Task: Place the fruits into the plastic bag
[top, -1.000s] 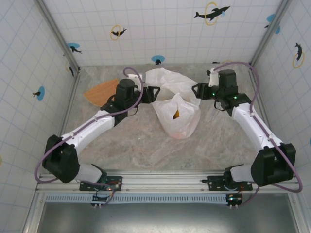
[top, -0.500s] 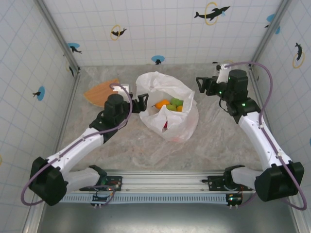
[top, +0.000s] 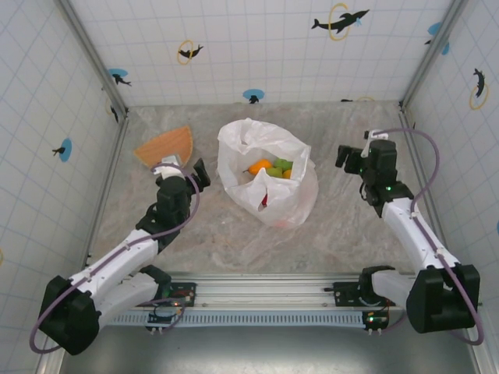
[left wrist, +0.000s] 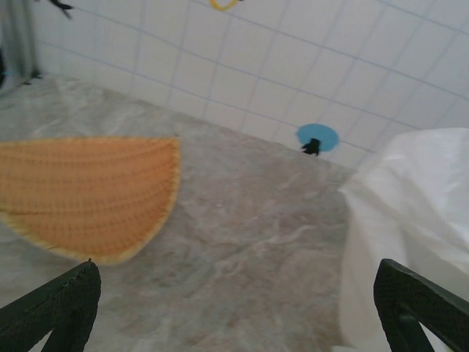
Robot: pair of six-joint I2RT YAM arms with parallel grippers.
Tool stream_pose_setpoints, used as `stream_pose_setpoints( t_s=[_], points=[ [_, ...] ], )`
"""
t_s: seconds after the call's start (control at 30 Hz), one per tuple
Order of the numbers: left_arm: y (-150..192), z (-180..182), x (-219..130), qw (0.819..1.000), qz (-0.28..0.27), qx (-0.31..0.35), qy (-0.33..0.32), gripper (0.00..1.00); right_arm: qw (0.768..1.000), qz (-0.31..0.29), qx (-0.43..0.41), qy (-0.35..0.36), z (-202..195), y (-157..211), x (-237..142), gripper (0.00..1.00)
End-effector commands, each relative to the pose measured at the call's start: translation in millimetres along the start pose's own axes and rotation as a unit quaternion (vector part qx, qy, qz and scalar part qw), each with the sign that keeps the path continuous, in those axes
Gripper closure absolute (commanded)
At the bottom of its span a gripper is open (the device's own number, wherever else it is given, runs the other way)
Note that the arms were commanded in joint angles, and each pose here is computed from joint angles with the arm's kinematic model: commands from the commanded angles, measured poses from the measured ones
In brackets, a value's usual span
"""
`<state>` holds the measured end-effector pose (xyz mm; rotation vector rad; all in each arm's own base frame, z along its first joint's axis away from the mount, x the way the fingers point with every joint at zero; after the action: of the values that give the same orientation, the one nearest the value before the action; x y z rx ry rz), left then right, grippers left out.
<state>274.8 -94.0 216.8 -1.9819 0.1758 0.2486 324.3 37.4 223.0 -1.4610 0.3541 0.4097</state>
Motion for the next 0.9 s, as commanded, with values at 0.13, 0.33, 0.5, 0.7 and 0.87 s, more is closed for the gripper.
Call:
stream_pose_setpoints(
  t_s=[0.13,0.33,0.5,0.7,0.87],
  points=[
    [25,72,13,0.985,-0.032,0.008,-0.168,0.02,0.995,0.011,-0.004,0.102,-31,49,15,0.00],
    [38,121,18,0.970,-0.030,0.015,-0.242,0.02,0.988,0.041,-0.013,0.149,-46,89,24,0.00],
    [41,130,23,0.964,-0.017,0.073,-0.254,0.03,0.985,0.056,-0.023,0.163,-52,117,29,0.00],
    [52,141,21,0.962,-0.017,0.130,-0.238,0.02,0.983,0.077,-0.038,0.163,-55,140,36,0.00],
    [66,147,21,0.969,-0.002,0.143,-0.200,0.02,0.988,0.045,-0.062,0.135,-50,149,32,0.01]
  ],
)
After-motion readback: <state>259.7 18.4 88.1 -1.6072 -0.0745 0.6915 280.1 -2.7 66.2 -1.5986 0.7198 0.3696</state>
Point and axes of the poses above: each hand's point on the last joint's axis, 136 mm out from that joint toward the fingers, its own x axis out along the fingers, its own z axis along the line the jaws close on, y = z × x, the point moved 5 cm from there along -x, back along the fingers, and after that the axes turned 7 degrees about -x, right-handed, at the moved point
